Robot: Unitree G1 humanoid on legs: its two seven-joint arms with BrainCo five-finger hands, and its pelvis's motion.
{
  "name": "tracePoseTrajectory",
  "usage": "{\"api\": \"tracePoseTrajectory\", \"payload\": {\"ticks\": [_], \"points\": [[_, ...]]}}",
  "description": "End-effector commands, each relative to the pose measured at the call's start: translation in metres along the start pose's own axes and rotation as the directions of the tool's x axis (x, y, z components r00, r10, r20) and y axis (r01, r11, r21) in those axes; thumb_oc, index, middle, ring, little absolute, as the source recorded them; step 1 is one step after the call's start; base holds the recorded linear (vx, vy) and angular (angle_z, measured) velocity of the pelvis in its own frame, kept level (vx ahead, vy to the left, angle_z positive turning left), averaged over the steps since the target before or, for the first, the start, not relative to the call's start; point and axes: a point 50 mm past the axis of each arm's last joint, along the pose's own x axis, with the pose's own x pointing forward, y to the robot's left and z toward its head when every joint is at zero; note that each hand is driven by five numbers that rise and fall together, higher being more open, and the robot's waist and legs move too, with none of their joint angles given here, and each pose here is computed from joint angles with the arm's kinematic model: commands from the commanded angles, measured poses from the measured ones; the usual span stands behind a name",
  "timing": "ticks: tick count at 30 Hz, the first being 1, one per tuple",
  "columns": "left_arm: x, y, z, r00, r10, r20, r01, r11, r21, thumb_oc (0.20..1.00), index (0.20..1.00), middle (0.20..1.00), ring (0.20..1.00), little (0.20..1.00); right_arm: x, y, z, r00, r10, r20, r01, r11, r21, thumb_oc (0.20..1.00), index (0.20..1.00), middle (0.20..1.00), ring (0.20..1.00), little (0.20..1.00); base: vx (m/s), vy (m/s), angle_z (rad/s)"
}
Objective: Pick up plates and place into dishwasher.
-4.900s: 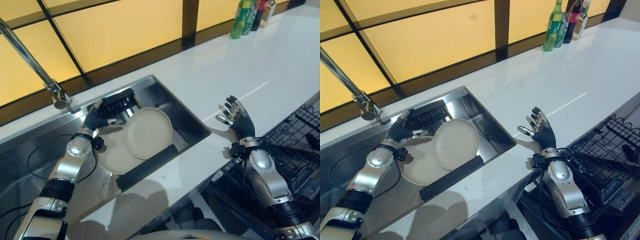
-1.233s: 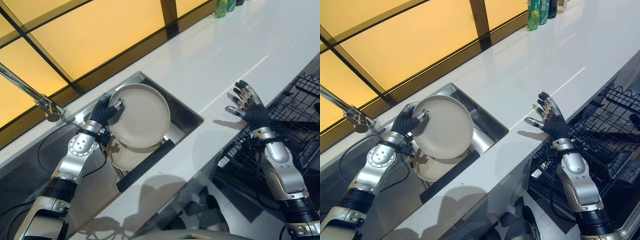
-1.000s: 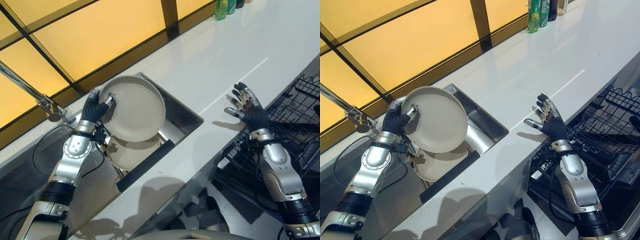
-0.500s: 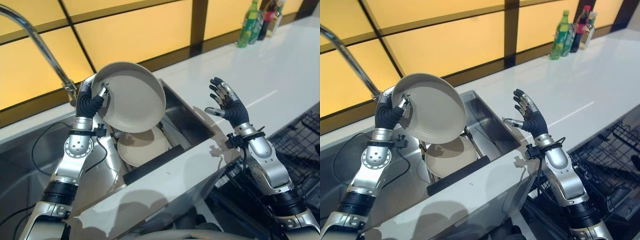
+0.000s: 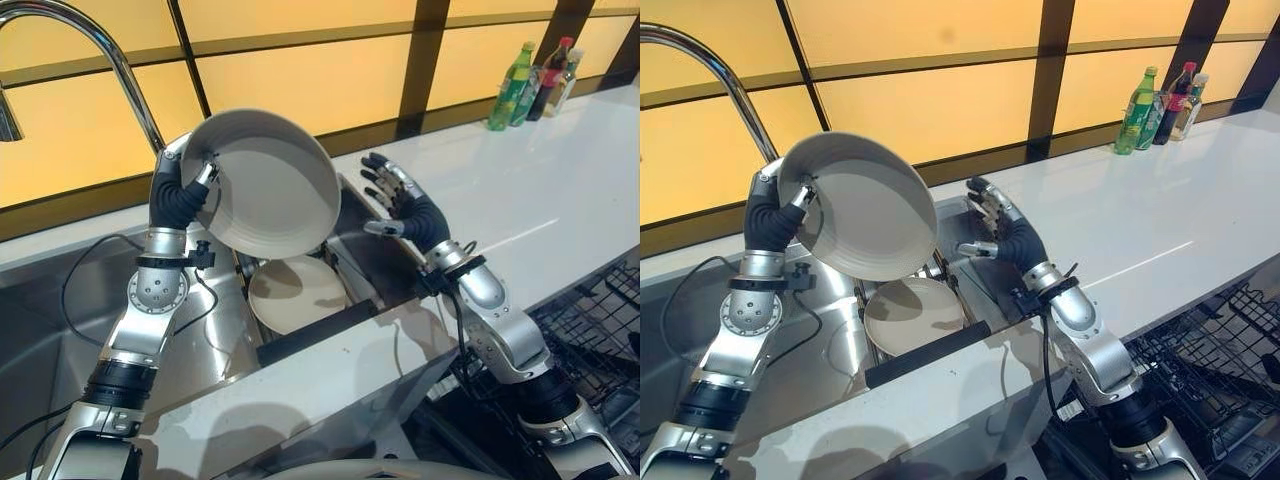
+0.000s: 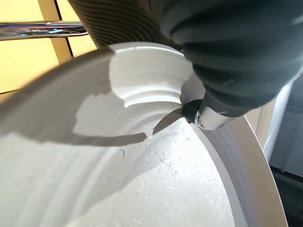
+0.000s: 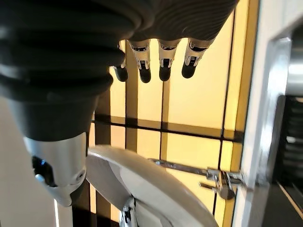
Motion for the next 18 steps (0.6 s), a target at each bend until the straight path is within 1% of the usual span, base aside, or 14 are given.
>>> {"api": "tracePoseTrajectory", "payload": {"ticks": [1, 2, 6, 14, 18], "points": [[0.032, -0.008, 0.031, 0.98, 0.038, 0.193, -0.025, 0.997, -0.071, 0.2, 0.2, 0.2, 0.2, 0.2, 0.017, 0.021, 0.032, 0.985, 0.082, 0.152, -0.088, 0.995, 0.036, 1.0, 1.0, 1.0, 1.0, 1.0, -0.04, -0.021, 0.0], [0.032, -0.011, 0.033, 0.98, 0.045, 0.195, -0.026, 0.995, -0.099, 0.2, 0.2, 0.2, 0.2, 0.2, 0.02, 0.025, 0.032, 0.984, 0.094, 0.149, -0.102, 0.994, 0.047, 1.0, 1.0, 1.0, 1.0, 1.0, -0.04, -0.02, 0.0], [0.03, -0.026, 0.038, 0.974, 0.016, 0.224, 0.011, 0.993, -0.118, 0.2, 0.2, 0.2, 0.2, 0.2, 0.027, 0.035, 0.031, 0.984, 0.104, 0.142, -0.115, 0.991, 0.072, 1.0, 1.0, 1.0, 1.0, 1.0, -0.01, -0.006, 0.0], [0.024, -0.055, 0.045, 0.976, -0.016, 0.218, 0.067, 0.971, -0.229, 0.2, 0.2, 0.2, 0.2, 0.2, 0.034, 0.056, 0.032, 0.978, 0.141, 0.153, -0.159, 0.981, 0.113, 1.0, 1.0, 1.0, 1.0, 1.0, 0.0, -0.005, 0.01], [0.02, -0.067, 0.047, 0.975, -0.048, 0.215, 0.098, 0.968, -0.23, 0.2, 0.2, 0.2, 0.2, 0.2, 0.039, 0.063, 0.037, 0.973, 0.15, 0.176, -0.172, 0.978, 0.115, 1.0, 1.0, 1.0, 1.0, 1.0, 0.0, -0.014, 0.07]]}}
